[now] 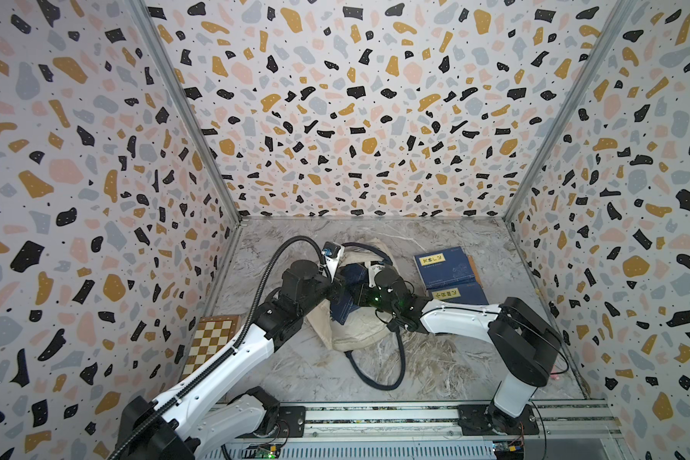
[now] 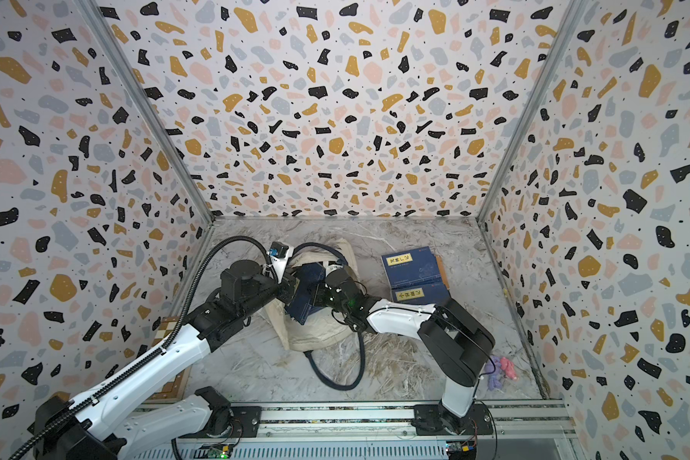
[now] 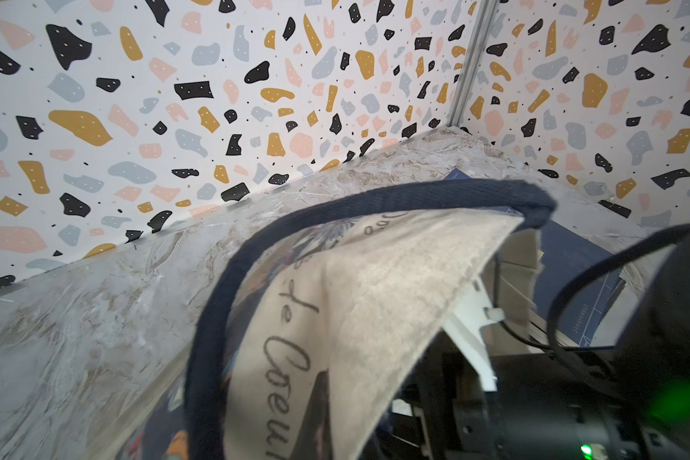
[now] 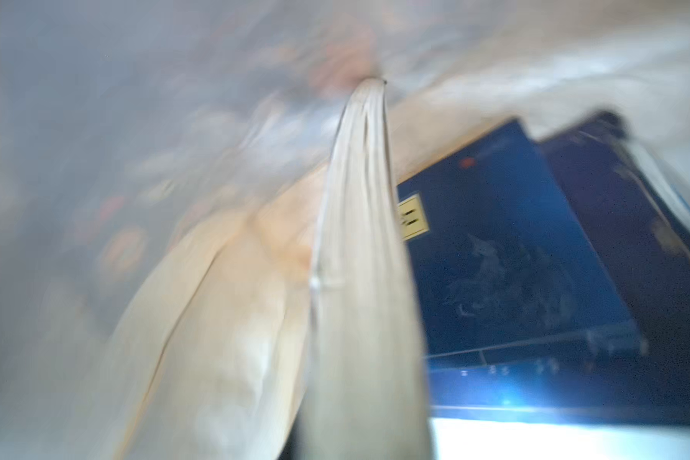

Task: Take out the books from the canvas bag
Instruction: Pick up the book from the canvas bag.

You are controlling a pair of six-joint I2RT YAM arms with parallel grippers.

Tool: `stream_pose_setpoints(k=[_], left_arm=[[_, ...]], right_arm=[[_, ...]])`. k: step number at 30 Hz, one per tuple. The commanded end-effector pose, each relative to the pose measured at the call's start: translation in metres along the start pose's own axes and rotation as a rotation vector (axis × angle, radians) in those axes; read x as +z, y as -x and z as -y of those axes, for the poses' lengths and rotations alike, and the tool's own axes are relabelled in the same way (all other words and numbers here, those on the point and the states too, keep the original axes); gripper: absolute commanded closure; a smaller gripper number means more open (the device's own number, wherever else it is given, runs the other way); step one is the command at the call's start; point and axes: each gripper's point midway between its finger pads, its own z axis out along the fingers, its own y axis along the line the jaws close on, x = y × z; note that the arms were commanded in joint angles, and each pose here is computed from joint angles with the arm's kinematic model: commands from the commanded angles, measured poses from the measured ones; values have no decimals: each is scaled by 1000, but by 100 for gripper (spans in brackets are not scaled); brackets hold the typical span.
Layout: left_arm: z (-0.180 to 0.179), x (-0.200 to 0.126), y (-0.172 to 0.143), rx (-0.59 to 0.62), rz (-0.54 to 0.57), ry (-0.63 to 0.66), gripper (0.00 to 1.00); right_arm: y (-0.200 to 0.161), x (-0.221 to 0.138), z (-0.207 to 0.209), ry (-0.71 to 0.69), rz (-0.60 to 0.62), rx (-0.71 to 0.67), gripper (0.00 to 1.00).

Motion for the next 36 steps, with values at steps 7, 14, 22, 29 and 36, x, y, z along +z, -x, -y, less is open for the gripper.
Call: stream_pose_setpoints(k=[7, 14, 22, 29, 36], left_arm=[[-13, 3, 21, 7, 43, 75, 100], [-21, 2, 20, 4, 42, 123, 100], [-28, 4, 19, -26, 24, 149, 100], [-35, 5, 18, -38, 8, 178, 100], [-45, 1, 16, -36, 3, 231, 100]], right_arm=[[1, -35, -31, 106, -46, -168, 100], [-9, -53, -38, 160, -85, -258, 100], [2, -93, -49, 208, -13, -331, 100], [6, -114, -53, 227, 13, -415, 100], [35, -95, -43, 201, 8, -388, 100]])
